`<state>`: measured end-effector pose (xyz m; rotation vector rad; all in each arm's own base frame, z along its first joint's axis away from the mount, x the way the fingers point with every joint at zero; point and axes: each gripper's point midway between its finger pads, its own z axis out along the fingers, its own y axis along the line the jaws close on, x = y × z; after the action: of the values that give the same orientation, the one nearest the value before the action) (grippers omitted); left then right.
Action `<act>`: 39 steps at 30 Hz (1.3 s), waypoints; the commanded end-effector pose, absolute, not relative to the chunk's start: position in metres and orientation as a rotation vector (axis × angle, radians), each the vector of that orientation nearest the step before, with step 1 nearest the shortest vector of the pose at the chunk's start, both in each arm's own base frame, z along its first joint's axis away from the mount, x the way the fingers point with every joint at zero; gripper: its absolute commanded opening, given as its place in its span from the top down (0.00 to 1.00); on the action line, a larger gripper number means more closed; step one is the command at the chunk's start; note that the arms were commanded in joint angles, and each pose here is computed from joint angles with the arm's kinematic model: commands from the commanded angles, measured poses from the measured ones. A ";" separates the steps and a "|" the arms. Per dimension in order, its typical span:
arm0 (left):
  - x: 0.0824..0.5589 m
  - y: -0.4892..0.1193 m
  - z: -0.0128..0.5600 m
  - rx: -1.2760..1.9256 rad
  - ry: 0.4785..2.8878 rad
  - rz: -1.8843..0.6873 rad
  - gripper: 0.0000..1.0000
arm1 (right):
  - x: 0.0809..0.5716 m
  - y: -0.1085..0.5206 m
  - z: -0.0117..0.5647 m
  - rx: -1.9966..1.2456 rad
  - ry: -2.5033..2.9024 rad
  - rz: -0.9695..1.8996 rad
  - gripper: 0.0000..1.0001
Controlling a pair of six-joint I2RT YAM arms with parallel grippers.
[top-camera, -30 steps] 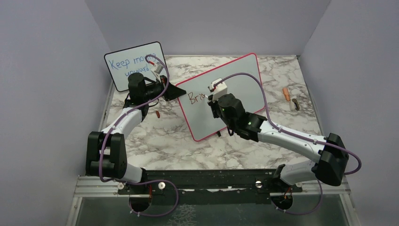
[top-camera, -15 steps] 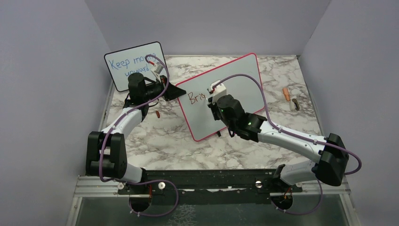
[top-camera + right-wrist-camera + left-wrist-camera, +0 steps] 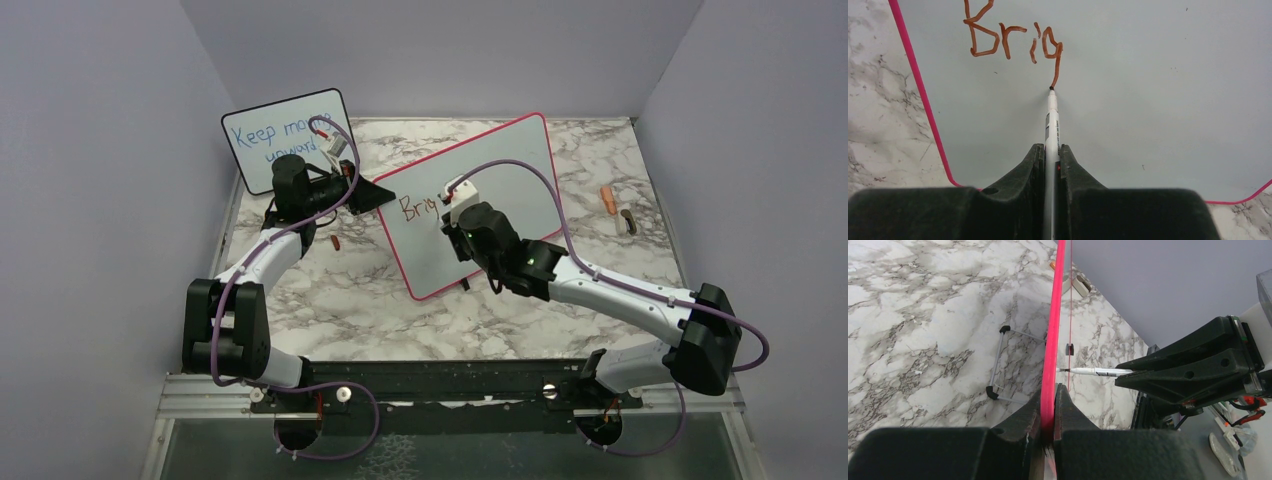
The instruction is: Write a sentence on the whiteboard
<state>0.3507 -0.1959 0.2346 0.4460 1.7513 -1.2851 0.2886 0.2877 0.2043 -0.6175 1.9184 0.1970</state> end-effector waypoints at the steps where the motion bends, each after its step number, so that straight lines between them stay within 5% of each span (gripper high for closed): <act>1: 0.350 -0.198 0.204 0.446 1.833 -1.270 1.00 | 0.279 0.291 0.194 -0.685 1.971 0.222 0.99; 39: 0.350 -0.198 0.204 0.449 1.834 -1.272 1.00 | 0.315 0.292 0.268 -0.492 1.739 0.245 0.99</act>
<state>0.3502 -0.1962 0.2352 0.4513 1.7493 -1.2883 0.3014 0.2912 0.2441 -0.5377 1.8022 0.2585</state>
